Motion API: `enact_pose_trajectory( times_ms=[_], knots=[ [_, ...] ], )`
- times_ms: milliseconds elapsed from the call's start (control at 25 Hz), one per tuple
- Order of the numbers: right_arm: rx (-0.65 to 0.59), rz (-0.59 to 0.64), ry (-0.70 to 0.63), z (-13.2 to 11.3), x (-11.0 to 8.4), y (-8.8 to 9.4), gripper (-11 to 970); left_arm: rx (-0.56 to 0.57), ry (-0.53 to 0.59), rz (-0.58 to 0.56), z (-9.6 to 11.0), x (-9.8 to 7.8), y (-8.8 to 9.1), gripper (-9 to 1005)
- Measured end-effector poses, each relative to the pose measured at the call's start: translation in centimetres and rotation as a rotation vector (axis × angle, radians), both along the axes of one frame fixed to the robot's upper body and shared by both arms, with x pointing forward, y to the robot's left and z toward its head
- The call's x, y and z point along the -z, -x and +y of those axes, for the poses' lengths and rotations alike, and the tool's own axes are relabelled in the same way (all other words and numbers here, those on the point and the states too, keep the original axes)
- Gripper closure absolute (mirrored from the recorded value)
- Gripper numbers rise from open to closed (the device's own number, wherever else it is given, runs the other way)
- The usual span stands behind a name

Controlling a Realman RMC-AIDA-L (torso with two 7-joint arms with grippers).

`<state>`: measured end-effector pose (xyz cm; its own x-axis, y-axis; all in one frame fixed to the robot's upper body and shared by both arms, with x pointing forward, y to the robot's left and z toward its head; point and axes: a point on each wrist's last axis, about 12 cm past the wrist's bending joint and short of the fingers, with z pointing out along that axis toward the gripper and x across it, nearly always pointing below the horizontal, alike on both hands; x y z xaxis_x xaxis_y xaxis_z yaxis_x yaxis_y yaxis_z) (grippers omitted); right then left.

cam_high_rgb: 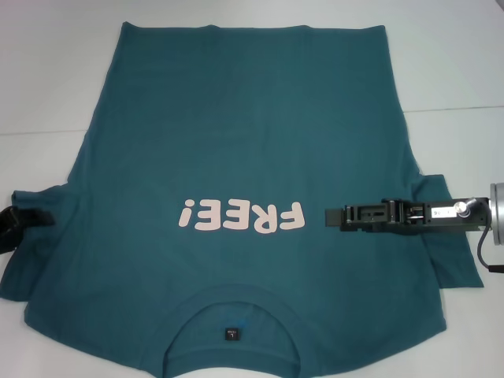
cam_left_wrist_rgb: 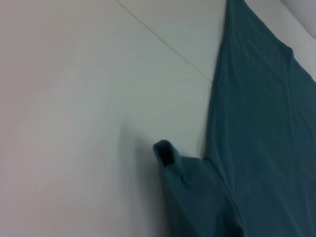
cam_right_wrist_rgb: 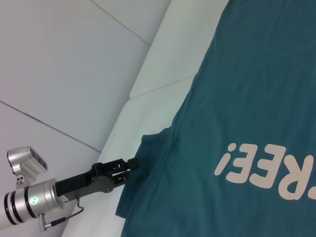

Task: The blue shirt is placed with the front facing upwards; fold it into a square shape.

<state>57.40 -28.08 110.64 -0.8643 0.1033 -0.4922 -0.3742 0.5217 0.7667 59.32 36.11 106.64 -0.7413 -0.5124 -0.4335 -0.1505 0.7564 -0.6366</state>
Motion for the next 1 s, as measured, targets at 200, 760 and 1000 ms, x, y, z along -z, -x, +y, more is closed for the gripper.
enact_pose_trajectory(
  times_ms=[200,760,1000],
  knots=[
    [0.003,0.0,-0.001,-0.2,-0.1,0.0,365,0.002,-0.016,-0.005,0.1,-0.1,0.0,541],
    [0.006,0.006,-0.003,-0.3,-0.1,0.0,365,0.022,-0.054,-0.035,0.5,-1.1,-0.2,959],
    [0.011,0.008,-0.002,-0.3,-0.1,0.0,365,0.078,-0.181,-0.051,1.2,-2.7,-1.6,980]
  ],
)
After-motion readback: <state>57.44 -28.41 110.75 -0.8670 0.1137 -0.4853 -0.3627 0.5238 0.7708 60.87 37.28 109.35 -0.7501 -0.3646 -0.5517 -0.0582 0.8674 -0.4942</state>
